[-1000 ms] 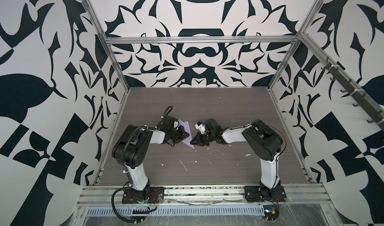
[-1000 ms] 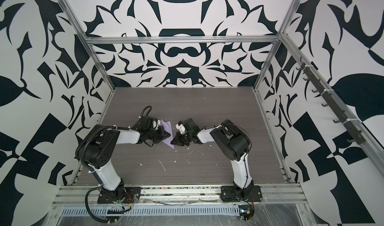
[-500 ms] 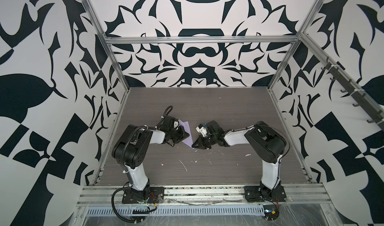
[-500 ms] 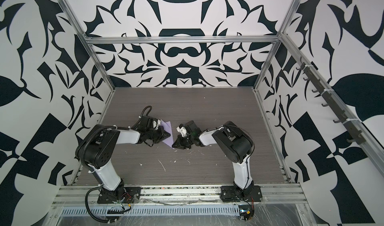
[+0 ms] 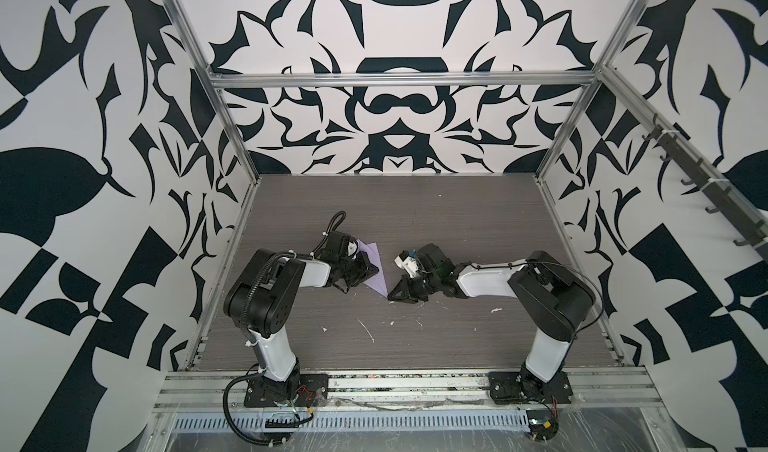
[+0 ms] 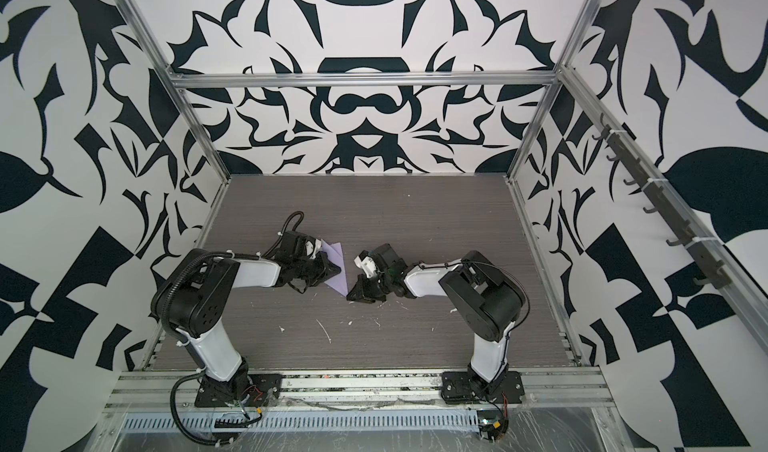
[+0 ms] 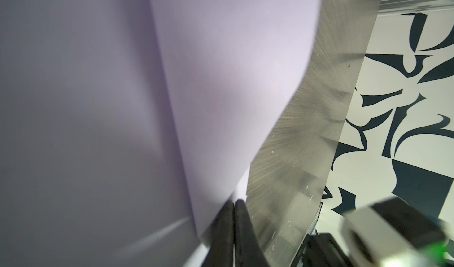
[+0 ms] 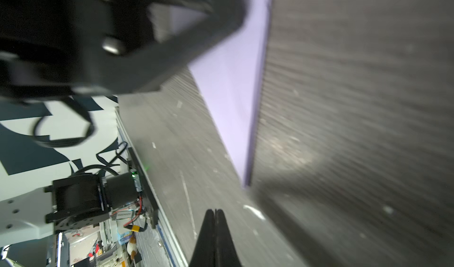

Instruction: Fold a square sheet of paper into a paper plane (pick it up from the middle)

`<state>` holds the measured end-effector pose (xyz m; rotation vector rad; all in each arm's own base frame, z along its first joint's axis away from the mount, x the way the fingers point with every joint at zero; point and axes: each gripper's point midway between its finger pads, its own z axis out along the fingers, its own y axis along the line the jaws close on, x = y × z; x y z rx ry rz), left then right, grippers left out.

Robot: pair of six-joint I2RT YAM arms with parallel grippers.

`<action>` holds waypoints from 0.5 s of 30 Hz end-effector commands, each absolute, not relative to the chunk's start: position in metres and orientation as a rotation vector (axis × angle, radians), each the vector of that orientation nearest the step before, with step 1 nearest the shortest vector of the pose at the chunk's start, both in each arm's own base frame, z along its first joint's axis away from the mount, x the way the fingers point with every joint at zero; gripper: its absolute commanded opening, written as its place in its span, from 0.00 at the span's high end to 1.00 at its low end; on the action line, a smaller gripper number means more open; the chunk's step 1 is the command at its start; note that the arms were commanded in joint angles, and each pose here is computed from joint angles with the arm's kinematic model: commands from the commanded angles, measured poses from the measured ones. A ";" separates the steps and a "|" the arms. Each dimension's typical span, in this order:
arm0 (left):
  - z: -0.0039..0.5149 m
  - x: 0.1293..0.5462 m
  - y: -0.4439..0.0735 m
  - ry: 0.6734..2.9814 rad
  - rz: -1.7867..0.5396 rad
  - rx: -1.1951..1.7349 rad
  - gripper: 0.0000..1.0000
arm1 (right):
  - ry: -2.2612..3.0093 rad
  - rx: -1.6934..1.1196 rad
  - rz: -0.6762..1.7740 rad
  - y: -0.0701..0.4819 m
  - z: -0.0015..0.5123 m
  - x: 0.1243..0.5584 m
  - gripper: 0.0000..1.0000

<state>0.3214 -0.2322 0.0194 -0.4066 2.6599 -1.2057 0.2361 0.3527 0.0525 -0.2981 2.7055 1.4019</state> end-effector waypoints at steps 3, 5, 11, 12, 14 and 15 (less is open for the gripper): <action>-0.012 0.307 -0.216 2.776 -1.052 -0.516 0.94 | 2.607 -0.331 1.377 0.372 0.070 0.266 0.96; -0.012 0.308 -0.216 2.773 -1.053 -0.515 0.93 | 2.616 -0.316 1.354 0.375 0.066 0.273 0.96; -0.009 0.308 -0.217 2.769 -1.068 -0.528 0.93 | 2.654 -0.269 1.305 0.377 0.050 0.283 0.98; -0.009 0.308 -0.218 2.766 -1.072 -0.532 0.93 | 2.668 -0.265 1.297 0.375 0.046 0.283 0.98; -0.005 0.310 -0.220 2.756 -1.094 -0.529 0.93 | 2.696 -0.263 1.284 0.373 0.038 0.279 0.98; -0.003 0.310 -0.221 2.751 -1.106 -0.523 0.93 | 2.713 -0.264 1.279 0.371 0.034 0.277 0.98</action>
